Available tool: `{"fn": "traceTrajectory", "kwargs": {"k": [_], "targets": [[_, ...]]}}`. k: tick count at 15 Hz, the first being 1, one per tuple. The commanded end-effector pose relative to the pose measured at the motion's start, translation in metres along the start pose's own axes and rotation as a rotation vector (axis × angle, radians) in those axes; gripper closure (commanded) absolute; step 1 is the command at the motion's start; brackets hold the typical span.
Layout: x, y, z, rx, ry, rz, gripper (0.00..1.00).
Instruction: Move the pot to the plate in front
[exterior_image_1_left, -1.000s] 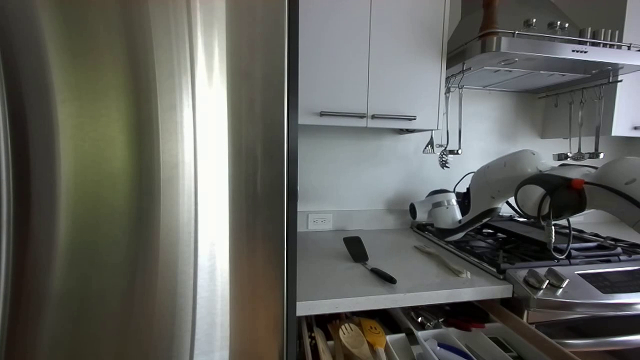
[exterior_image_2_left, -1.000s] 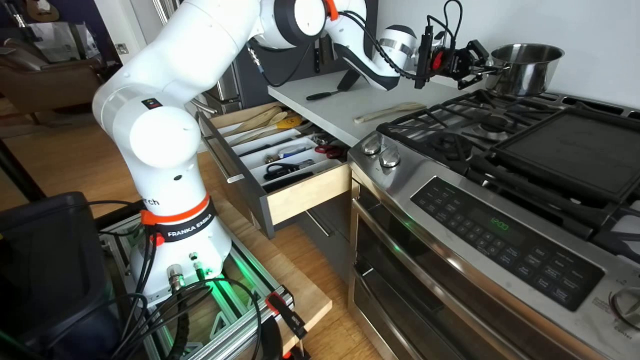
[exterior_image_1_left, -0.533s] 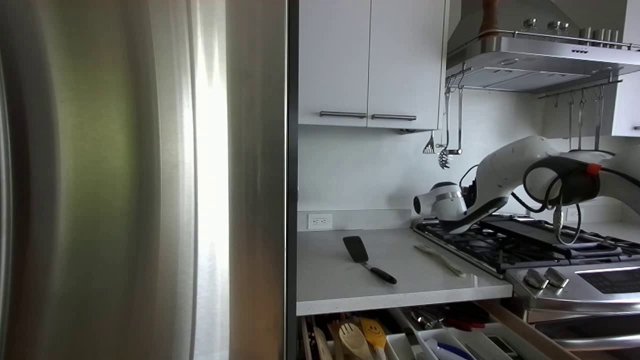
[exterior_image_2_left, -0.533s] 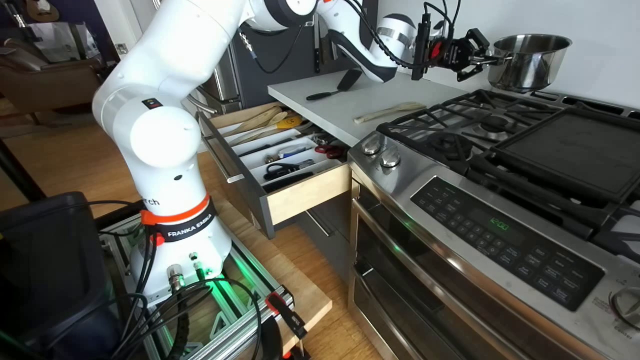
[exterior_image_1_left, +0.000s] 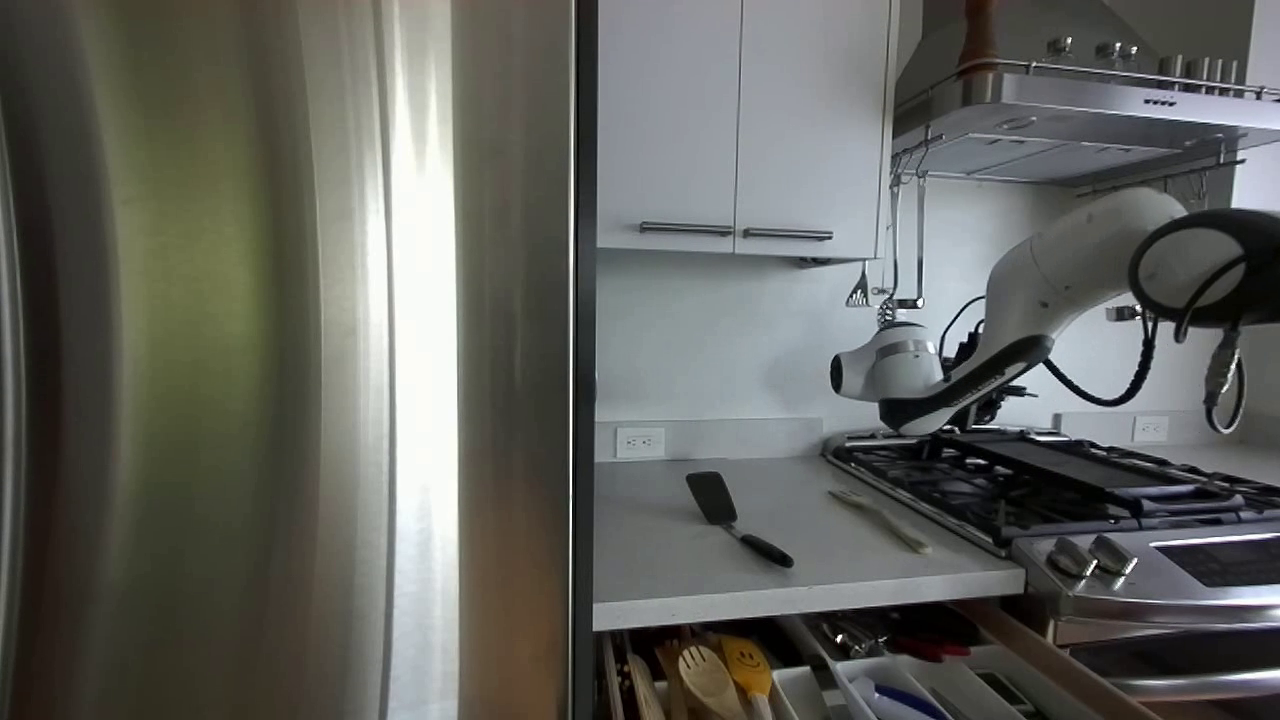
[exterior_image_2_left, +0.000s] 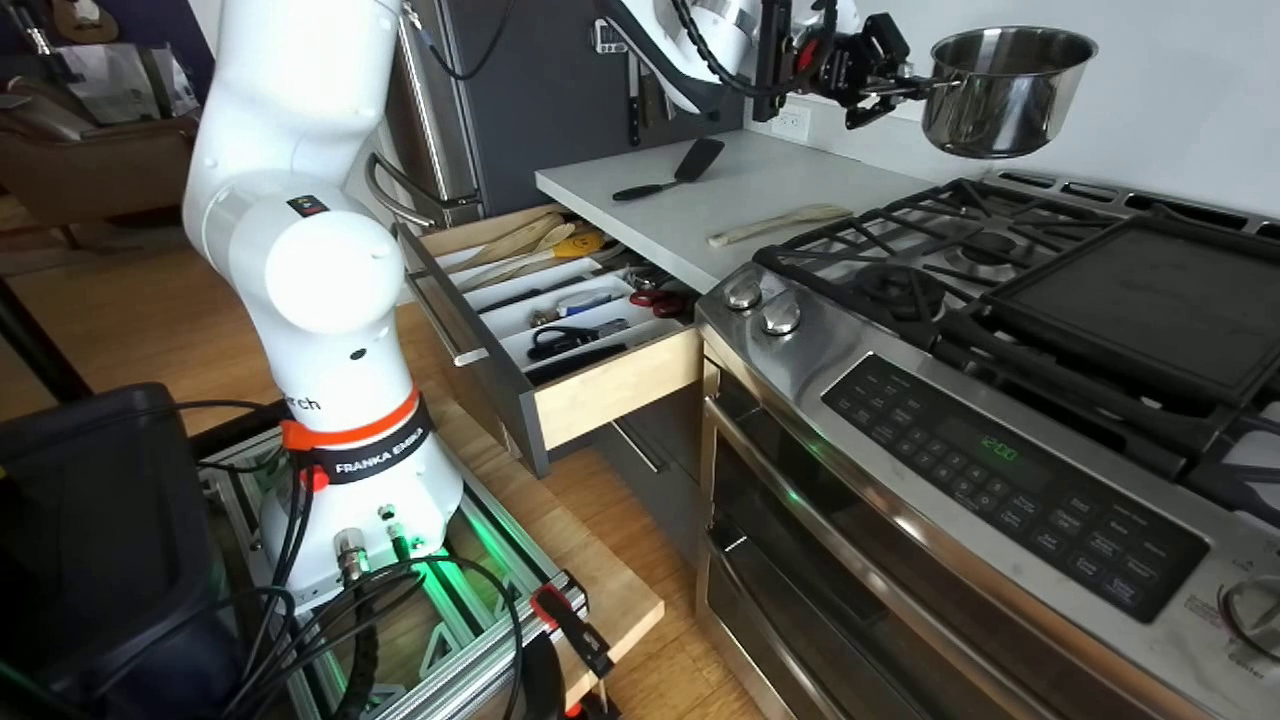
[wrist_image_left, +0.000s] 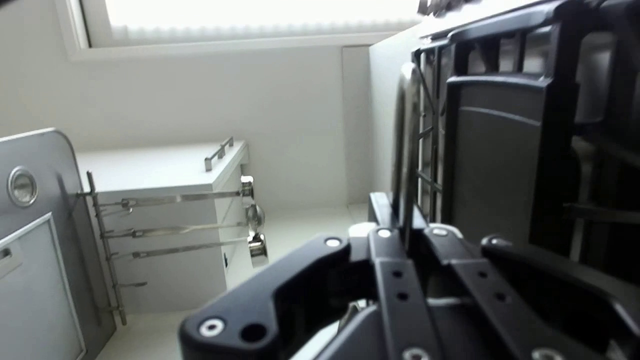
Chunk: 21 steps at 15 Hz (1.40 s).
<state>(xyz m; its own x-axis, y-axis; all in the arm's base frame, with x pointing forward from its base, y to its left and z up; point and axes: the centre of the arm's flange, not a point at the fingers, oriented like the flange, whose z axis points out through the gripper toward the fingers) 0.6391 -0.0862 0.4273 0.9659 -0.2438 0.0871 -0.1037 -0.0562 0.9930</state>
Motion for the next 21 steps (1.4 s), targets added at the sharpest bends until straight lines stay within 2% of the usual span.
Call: {"fn": "traceTrajectory", "kwargs": {"k": [1, 5, 6, 13, 14, 17, 21], "targets": [[-0.08, 0.035, -0.004, 0.132, -0.108, 0.07, 0.98], [-0.104, 0.054, -0.001, 0.164, -0.23, 0.141, 0.98], [-0.078, 0.038, -0.01, 0.163, -0.191, 0.07, 0.93], [-0.09, 0.045, -0.004, 0.169, -0.218, 0.094, 0.93], [-0.09, 0.045, -0.004, 0.169, -0.218, 0.094, 0.98], [-0.089, 0.025, 0.0, 0.111, -0.305, 0.001, 0.98], [-0.093, -0.007, 0.004, 0.025, -0.396, -0.061, 0.98]]}}
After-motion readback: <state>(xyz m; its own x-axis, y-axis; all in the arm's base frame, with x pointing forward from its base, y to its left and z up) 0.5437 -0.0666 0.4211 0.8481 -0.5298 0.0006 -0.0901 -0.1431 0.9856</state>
